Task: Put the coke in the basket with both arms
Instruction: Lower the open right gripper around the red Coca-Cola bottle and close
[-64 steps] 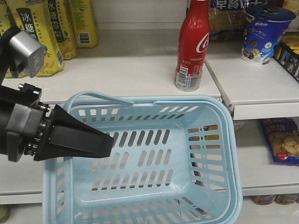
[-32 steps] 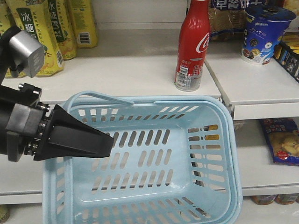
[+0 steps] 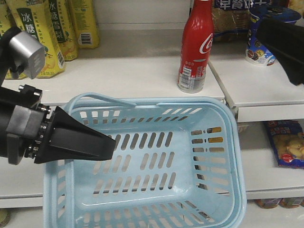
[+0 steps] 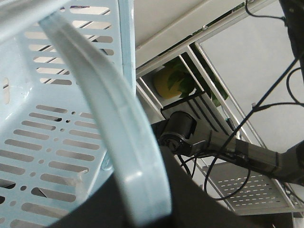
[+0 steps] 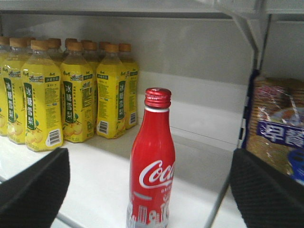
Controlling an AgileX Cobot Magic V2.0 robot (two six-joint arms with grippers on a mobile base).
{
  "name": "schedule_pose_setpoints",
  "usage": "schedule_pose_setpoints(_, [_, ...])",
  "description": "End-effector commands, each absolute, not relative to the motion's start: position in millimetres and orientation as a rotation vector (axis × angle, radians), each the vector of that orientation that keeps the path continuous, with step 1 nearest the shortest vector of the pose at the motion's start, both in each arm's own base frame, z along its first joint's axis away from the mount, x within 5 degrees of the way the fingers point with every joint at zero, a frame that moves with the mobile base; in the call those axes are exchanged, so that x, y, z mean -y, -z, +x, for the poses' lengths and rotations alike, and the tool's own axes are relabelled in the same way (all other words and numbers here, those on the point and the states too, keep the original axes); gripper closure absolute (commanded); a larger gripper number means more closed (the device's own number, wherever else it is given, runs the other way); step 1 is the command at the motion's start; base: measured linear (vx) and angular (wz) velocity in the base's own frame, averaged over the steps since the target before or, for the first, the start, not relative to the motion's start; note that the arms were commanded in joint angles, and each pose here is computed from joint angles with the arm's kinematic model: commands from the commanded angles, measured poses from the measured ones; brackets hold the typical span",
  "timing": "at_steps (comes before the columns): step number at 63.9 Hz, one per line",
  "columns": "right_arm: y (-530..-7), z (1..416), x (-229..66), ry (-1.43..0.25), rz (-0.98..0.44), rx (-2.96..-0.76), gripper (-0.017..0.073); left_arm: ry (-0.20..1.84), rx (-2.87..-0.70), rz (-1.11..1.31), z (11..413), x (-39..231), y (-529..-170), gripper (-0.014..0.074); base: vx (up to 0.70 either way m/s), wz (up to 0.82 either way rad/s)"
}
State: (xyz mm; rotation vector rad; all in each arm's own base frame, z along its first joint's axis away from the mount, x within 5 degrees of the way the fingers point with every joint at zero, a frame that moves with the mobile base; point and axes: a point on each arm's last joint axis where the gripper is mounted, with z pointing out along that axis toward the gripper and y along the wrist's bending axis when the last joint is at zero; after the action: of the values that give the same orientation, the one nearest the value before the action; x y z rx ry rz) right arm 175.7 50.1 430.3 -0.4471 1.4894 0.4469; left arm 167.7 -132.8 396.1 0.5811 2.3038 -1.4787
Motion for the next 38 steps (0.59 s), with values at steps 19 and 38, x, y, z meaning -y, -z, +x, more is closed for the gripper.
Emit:
schedule_pose_setpoints(19, [-446.3, 241.1, -73.1, -0.537, -0.546, -1.459, -0.0078, 1.577, -2.184, 0.566, 159.9, 134.5, -416.3, 0.0601, 0.0, 0.0])
schedule_pose_setpoints(38, [-444.4, 280.4, -107.2, -0.455, -0.493, -1.478, -0.0071, 1.577, -2.184, 0.566, 159.9, 134.5, -416.3, 0.0601, 0.0, 0.0])
